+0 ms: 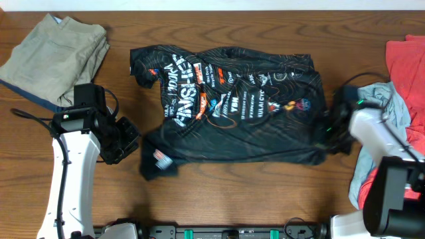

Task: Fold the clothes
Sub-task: 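Grip opposite jersey corners with both grippers and stretch it flat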

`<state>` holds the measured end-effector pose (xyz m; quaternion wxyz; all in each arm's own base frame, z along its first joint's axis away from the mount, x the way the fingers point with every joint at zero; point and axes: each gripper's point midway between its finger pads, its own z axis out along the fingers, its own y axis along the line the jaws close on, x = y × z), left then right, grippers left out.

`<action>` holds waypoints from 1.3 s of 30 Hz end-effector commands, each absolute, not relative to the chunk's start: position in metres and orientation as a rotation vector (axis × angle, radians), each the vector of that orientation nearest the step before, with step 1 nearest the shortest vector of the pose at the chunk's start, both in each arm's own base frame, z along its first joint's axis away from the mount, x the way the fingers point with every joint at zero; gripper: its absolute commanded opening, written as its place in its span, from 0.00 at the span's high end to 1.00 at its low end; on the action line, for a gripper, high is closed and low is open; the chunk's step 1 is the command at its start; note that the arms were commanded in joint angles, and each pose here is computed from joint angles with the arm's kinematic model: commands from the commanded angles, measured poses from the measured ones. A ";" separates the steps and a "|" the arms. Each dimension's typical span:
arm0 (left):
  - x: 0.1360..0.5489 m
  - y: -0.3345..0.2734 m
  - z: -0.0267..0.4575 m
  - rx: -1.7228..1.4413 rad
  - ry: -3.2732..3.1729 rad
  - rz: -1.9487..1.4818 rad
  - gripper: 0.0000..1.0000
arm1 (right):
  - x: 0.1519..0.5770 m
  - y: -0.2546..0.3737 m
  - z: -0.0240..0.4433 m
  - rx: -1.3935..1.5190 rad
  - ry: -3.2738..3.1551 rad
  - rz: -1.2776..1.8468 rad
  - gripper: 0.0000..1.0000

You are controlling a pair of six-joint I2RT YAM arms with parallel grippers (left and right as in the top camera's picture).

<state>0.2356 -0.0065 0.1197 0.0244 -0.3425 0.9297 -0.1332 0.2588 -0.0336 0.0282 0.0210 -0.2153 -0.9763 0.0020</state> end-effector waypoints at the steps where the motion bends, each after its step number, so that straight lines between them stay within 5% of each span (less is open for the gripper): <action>1: 0.233 -0.006 0.117 -1.051 2.892 -0.389 0.94 | 0.280 -0.095 0.071 -0.919 -3.047 0.312 0.99; 10: 0.242 -0.017 0.118 -0.961 2.894 -0.400 0.92 | 0.281 -0.120 0.100 -1.104 -2.999 0.324 0.99; 13: 0.244 -0.025 0.114 -0.913 2.919 -0.401 0.57 | 0.280 -0.120 0.099 -1.103 -2.998 0.323 0.99; 16: 0.247 -0.036 0.107 -0.857 2.958 -0.400 0.47 | 0.279 -0.120 0.099 -1.100 -2.994 0.324 0.99; 39: 0.230 -0.144 -0.001 -0.369 3.375 -0.339 0.45 | 0.276 -0.118 0.099 -1.093 -2.981 0.324 0.99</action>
